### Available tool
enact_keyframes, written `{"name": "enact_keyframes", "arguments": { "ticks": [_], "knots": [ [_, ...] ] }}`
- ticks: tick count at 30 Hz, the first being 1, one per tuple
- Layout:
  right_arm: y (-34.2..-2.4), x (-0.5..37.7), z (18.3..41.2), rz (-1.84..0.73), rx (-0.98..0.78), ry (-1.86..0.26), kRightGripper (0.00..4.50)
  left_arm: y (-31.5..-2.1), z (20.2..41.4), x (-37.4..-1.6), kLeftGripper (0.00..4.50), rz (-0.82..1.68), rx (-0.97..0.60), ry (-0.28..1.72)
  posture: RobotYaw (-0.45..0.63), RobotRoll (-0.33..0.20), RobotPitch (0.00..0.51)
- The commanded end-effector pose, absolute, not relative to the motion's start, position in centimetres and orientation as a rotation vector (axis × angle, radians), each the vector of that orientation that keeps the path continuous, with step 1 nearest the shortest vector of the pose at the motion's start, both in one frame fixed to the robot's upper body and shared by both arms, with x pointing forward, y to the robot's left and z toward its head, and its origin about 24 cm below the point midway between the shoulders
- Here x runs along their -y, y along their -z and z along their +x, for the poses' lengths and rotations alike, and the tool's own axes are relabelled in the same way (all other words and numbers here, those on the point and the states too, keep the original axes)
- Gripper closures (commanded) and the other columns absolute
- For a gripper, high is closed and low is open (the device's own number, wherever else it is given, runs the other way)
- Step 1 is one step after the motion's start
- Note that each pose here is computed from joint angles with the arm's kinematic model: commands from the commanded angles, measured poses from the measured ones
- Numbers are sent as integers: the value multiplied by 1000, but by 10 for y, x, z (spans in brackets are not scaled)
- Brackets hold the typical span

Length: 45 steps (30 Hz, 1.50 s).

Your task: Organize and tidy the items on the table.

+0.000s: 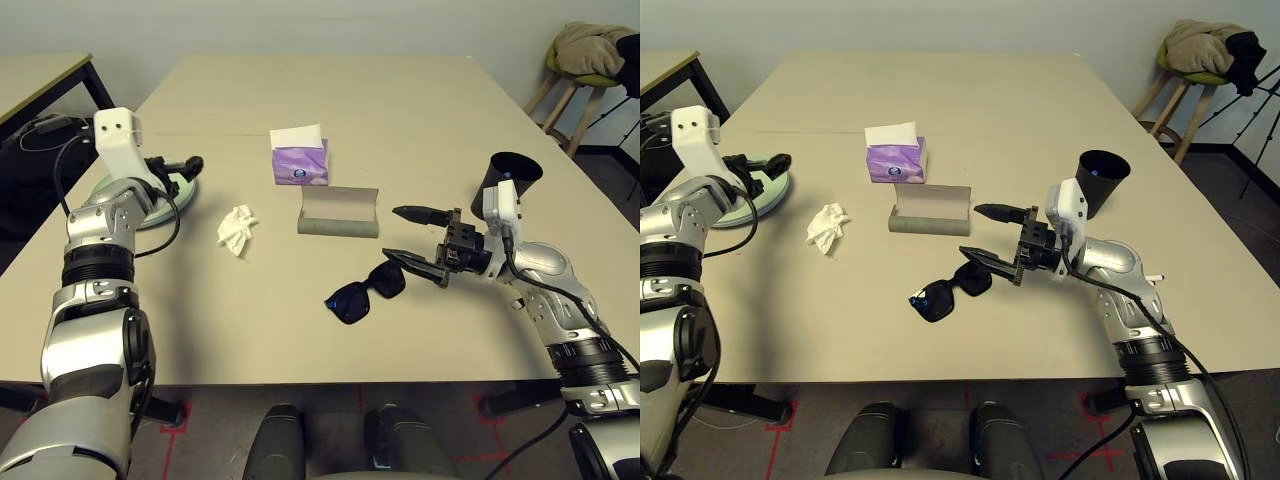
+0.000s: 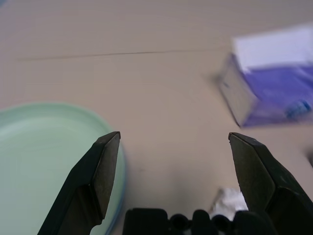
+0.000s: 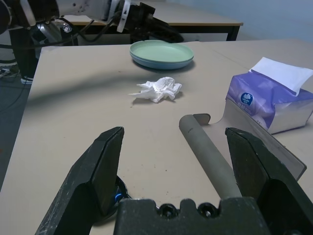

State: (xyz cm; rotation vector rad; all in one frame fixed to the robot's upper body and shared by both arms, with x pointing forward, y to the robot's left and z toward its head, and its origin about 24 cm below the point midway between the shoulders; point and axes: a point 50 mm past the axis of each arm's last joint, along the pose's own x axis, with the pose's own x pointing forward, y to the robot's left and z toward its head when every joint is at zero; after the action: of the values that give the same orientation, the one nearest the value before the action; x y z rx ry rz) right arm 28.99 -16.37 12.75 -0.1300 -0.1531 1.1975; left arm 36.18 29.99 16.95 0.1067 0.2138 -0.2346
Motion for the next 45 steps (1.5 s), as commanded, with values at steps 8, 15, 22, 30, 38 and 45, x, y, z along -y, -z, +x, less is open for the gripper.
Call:
{"name": "enact_keyframes", "arguments": {
  "ticks": [8, 15, 22, 30, 38, 45],
  "knots": [
    [-130, 168, 289, -147, 158, -1195, 0, -160, 346, -294, 11, 222, -305, 572, 188, 0, 47],
    [-126, 171, 292, -154, 107, -1151, 0, -152, 345, -293, 11, 270, -383, 613, 187, 0, 47],
    [-120, 172, 295, -151, 52, -1091, 0, -139, 345, -288, 11, 288, -396, 589, 186, 0, 45],
    [-115, 168, 289, -144, 53, -1094, 0, -124, 340, -280, 11, 308, -472, 641, 186, 0, 39],
    [-116, 166, 286, -135, 65, -1090, 0, -111, 339, -284, 11, 354, -586, 591, 178, 0, 37],
    [-118, 165, 284, -133, 70, -1086, 0, -110, 344, -283, 1032, 332, -554, 527, 172, 0, 38]
  ]
}}
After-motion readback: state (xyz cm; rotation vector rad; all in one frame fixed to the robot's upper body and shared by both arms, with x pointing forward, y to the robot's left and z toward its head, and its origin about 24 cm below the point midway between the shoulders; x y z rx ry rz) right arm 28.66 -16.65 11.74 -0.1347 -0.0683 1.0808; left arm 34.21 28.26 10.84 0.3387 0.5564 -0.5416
